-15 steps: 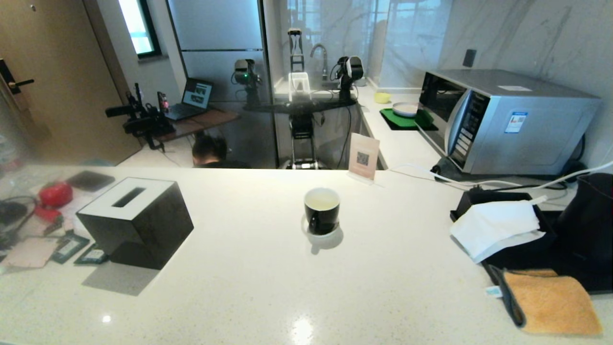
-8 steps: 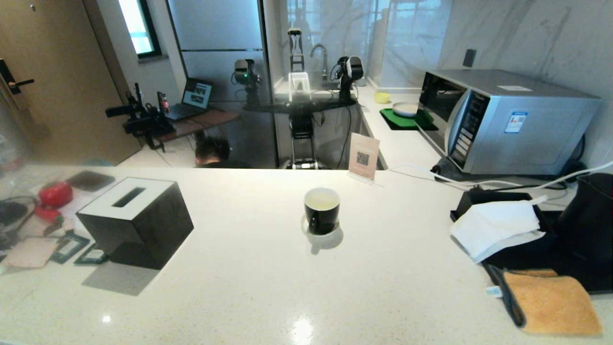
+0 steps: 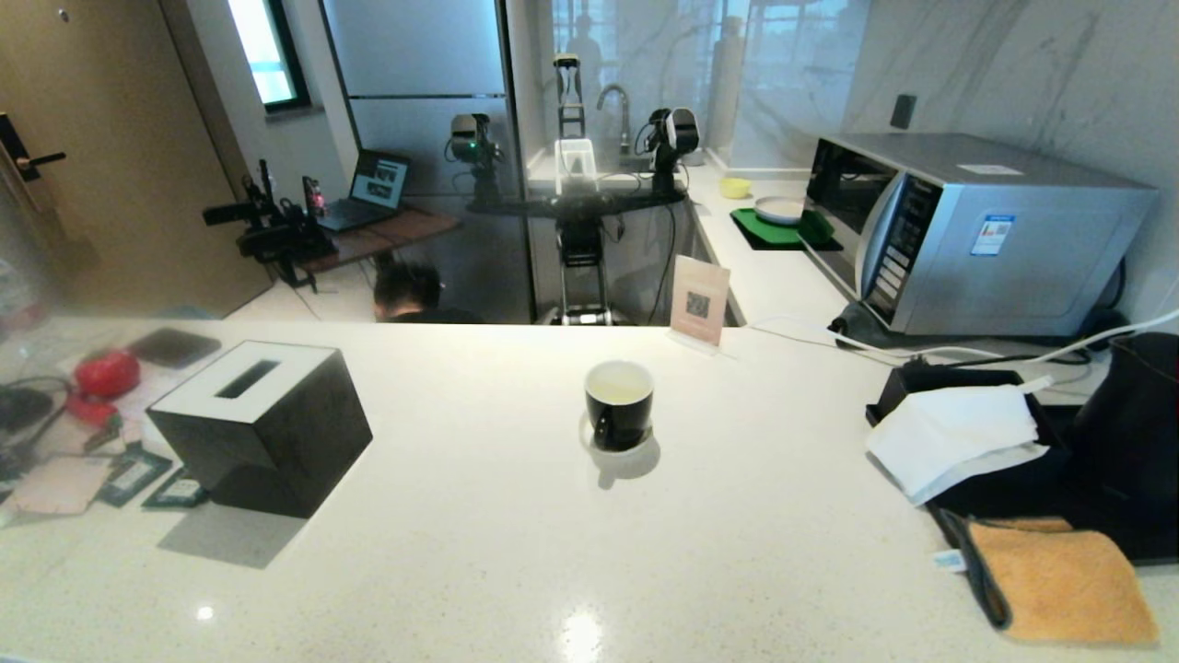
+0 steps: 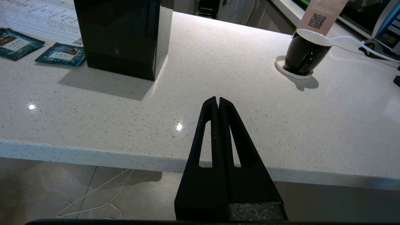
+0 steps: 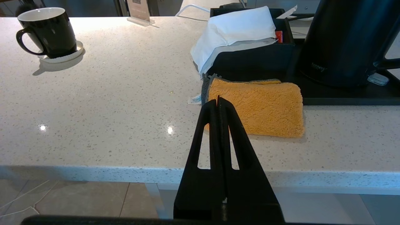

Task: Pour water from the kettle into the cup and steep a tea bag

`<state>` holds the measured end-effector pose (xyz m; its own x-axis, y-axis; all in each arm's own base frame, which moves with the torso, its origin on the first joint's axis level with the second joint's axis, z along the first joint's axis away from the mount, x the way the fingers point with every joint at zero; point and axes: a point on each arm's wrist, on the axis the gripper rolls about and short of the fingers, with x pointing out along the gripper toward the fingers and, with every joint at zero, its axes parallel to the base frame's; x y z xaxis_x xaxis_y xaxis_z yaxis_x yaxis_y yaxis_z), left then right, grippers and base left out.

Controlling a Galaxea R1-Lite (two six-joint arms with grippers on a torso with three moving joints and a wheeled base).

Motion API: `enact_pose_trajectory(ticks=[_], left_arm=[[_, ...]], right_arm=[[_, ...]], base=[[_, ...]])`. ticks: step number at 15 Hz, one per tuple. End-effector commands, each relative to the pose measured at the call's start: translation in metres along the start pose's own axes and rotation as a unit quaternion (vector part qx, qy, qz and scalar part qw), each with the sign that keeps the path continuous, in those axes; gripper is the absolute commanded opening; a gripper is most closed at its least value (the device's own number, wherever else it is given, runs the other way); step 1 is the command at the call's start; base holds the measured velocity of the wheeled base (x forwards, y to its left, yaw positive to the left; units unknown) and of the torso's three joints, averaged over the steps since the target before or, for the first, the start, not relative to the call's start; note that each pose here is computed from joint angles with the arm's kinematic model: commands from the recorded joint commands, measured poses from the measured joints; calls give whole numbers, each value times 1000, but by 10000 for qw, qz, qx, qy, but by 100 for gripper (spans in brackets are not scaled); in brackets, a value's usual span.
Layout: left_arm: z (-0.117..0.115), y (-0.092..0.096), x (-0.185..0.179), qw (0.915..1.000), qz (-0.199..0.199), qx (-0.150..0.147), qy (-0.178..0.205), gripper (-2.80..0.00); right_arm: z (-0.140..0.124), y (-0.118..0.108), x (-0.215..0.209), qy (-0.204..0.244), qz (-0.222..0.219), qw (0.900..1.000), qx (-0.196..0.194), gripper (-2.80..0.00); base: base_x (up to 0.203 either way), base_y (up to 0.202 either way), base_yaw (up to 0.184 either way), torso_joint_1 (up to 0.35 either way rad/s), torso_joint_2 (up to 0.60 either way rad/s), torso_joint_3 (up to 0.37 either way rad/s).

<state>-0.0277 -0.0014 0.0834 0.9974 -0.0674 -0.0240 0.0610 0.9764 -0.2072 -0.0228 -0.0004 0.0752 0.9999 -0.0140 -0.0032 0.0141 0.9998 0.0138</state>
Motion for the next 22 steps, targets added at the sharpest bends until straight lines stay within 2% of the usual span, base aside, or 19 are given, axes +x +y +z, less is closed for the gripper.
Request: enact_pose_trajectory(ticks=[1,3,6,8,14,16,17,20,21,22], left_arm=[[0,0,0,10000,2,-30,10,-280],[0,0,0,9999,10,-123,8,-280],[-1,1,1,9988,73,-483,15,-280],[-1,1,1,9982,68,-590,16,-280],[-1,1,1,9987,60,-515,18,-280],[-1,1,1,9995,73,-322,16,-280],[-1,1,0,9999,72,-109,15,-280],[-4,2,3,9958,262,876,-65,-280],[-6,3,5,9940,347,1019,-176,-280],[-7,4,5,9936,378,1058,-129,-280]], right_arm=[[0,0,0,7,1,10000,0,-280],[0,0,0,7,1,10000,0,-280],[0,0,0,7,1,10000,0,-280],[0,0,0,7,1,10000,0,-280],[0,0,0,7,1,10000,0,-280],[0,0,0,7,1,10000,0,-280],[0,0,0,7,1,10000,0,-280],[0,0,0,7,1,10000,0,-280],[0,0,0,7,1,10000,0,-280],[0,0,0,7,1,10000,0,-280]], base=[[0,0,0,0,0,0],[0,0,0,0,0,0],[0,0,0,0,0,0],[0,0,0,0,0,0],[0,0,0,0,0,0],[0,0,0,0,0,0],[0,0,0,0,0,0],[0,0,0,0,0,0],[0,0,0,0,0,0],[0,0,0,0,0,0]])
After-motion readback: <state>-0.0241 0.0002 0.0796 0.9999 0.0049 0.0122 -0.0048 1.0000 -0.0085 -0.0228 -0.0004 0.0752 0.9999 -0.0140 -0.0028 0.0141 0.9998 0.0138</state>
